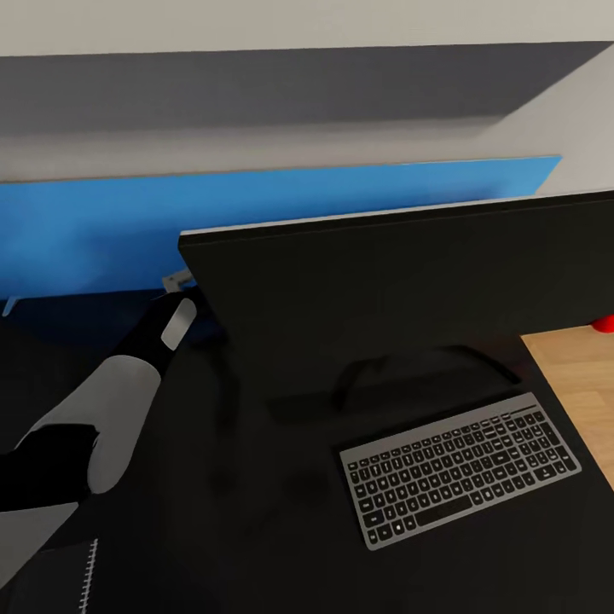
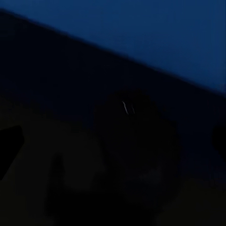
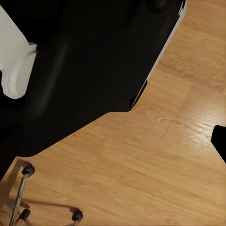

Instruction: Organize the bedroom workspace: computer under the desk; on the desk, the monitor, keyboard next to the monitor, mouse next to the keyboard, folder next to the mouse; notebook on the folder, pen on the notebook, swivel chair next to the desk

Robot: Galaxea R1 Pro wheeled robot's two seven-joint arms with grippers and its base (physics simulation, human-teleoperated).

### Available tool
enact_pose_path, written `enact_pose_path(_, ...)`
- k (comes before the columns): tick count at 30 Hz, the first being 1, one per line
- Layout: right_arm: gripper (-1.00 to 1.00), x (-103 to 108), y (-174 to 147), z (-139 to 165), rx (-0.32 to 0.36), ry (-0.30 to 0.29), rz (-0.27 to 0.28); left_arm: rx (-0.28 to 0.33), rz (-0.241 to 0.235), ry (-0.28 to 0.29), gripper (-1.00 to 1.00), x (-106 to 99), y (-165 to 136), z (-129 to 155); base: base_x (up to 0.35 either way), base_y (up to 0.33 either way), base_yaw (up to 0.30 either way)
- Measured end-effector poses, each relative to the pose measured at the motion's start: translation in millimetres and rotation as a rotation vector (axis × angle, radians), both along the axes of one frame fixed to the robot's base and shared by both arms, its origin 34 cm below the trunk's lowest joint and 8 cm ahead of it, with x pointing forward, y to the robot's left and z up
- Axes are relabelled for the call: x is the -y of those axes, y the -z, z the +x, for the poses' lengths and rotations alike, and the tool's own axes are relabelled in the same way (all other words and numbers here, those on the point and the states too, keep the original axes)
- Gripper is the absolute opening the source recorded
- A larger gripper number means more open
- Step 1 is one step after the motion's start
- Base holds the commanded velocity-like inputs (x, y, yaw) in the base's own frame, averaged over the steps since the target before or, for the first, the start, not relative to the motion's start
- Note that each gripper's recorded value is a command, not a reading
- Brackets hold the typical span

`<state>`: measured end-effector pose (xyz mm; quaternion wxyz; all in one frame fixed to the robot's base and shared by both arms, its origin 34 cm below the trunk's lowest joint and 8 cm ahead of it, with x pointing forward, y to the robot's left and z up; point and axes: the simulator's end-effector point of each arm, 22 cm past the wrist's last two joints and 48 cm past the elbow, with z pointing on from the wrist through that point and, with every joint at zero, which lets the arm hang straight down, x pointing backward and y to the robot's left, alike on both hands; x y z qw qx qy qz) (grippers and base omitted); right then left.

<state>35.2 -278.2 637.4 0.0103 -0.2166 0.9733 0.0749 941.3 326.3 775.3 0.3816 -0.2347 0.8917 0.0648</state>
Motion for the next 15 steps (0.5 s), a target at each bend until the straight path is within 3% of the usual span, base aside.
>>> enact_pose_path(15,1.00,-1,-2,-6,-0.021,0.000,0.001,-0.025,-0.013,0.002,1.00,2,25,-1,0.000,0.000,0.000)
